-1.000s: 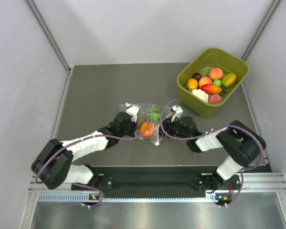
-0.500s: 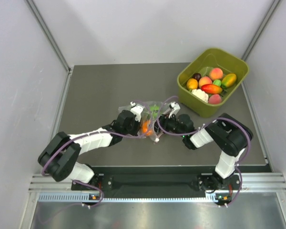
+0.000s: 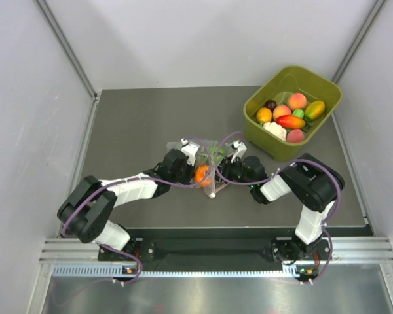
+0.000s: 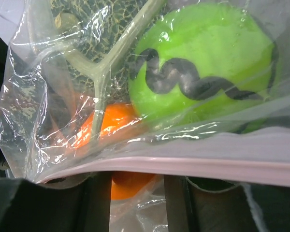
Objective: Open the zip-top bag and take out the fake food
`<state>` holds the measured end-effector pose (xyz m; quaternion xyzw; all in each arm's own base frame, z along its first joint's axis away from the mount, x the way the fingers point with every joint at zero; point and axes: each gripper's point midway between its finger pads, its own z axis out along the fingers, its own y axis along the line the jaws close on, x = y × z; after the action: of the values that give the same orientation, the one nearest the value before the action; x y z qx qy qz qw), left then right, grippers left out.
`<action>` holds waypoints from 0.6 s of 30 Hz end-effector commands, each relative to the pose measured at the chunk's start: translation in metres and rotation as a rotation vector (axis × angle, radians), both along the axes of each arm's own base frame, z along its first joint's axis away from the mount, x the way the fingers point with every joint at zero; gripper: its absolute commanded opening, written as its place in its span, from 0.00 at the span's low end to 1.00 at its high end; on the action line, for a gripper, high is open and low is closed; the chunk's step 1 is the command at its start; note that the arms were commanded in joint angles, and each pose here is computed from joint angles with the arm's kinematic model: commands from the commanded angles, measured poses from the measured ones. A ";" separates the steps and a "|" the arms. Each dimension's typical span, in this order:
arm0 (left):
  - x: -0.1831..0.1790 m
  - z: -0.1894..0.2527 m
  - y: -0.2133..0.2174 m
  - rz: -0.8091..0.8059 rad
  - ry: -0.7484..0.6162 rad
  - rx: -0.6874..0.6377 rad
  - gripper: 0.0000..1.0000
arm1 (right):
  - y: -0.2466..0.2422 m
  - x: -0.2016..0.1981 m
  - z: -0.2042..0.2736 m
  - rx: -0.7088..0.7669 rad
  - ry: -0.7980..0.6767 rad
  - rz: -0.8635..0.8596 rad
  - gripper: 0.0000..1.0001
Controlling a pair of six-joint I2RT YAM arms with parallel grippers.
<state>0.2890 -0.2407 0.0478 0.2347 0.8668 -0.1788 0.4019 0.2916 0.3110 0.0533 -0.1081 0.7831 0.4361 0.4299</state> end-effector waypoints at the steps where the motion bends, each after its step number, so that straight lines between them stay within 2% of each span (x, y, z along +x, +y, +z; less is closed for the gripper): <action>1: 0.007 0.018 -0.018 -0.039 -0.045 -0.068 0.00 | 0.006 -0.007 -0.005 -0.022 0.007 0.046 0.11; 7: 0.007 0.017 -0.002 0.023 -0.063 -0.039 0.00 | -0.025 -0.004 0.003 -0.068 -0.013 -0.101 0.04; 12: 0.010 0.022 0.006 0.071 -0.071 -0.040 0.00 | -0.060 -0.010 0.013 -0.153 -0.021 -0.216 0.02; 13: 0.010 0.022 0.008 0.078 -0.069 -0.038 0.00 | -0.070 -0.006 0.028 -0.149 -0.057 -0.270 0.02; 18: 0.011 0.027 0.016 0.122 -0.075 -0.044 0.00 | -0.098 -0.013 0.044 -0.211 -0.072 -0.346 0.01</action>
<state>0.2915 -0.2376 0.0643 0.2088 0.8624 -0.1819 0.4238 0.2800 0.2383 0.1042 -0.0426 0.7963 0.3298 0.5053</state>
